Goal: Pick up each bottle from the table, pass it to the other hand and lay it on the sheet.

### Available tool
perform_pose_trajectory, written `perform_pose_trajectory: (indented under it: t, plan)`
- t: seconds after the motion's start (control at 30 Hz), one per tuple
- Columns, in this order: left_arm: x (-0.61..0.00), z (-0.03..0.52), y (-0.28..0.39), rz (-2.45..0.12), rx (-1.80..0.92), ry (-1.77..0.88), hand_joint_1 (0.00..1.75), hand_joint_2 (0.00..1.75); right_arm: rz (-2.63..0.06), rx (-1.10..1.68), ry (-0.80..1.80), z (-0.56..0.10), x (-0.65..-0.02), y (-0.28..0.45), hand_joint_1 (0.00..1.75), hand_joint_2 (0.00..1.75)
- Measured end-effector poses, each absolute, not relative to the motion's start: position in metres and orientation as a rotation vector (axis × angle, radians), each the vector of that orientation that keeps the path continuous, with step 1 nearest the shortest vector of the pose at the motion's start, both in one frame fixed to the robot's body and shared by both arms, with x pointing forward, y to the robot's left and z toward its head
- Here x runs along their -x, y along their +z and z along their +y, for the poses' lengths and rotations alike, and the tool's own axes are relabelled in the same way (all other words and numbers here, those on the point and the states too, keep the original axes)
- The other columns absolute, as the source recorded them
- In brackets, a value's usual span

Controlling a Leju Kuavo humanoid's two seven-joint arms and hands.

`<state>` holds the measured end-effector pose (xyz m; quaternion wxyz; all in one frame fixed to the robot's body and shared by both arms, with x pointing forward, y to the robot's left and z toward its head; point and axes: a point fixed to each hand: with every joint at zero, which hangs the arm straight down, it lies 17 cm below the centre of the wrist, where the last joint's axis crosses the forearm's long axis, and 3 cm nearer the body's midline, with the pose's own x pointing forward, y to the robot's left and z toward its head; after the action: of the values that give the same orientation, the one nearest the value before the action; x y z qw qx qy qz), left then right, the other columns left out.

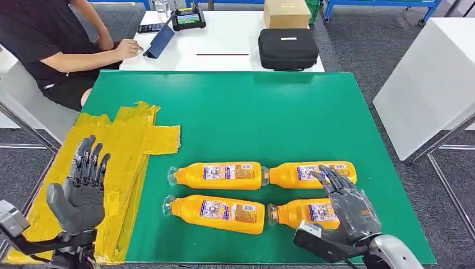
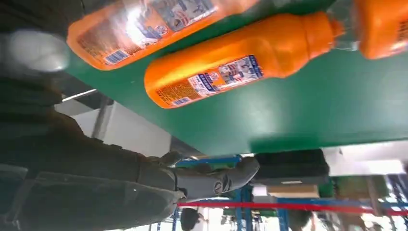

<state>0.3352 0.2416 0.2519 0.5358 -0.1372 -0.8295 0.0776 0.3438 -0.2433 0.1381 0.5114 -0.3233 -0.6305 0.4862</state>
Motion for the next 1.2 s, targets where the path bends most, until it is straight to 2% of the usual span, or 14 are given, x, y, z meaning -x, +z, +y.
perform_pose_trajectory:
  t: [0.47, 1.2]
  plan:
    - [-0.345, 0.240, 0.259, -1.985, 0.352, 0.184, 0.00, 0.00, -1.300, 0.786, 1.261, -0.260, -0.343, 0.089, 0.00, 1.75]
    - [-0.347, 0.242, 0.258, -1.976, 0.352, 0.191, 0.00, 0.00, -1.209, 0.822, 1.296, -0.274, -0.342, 0.072, 0.00, 1.75]
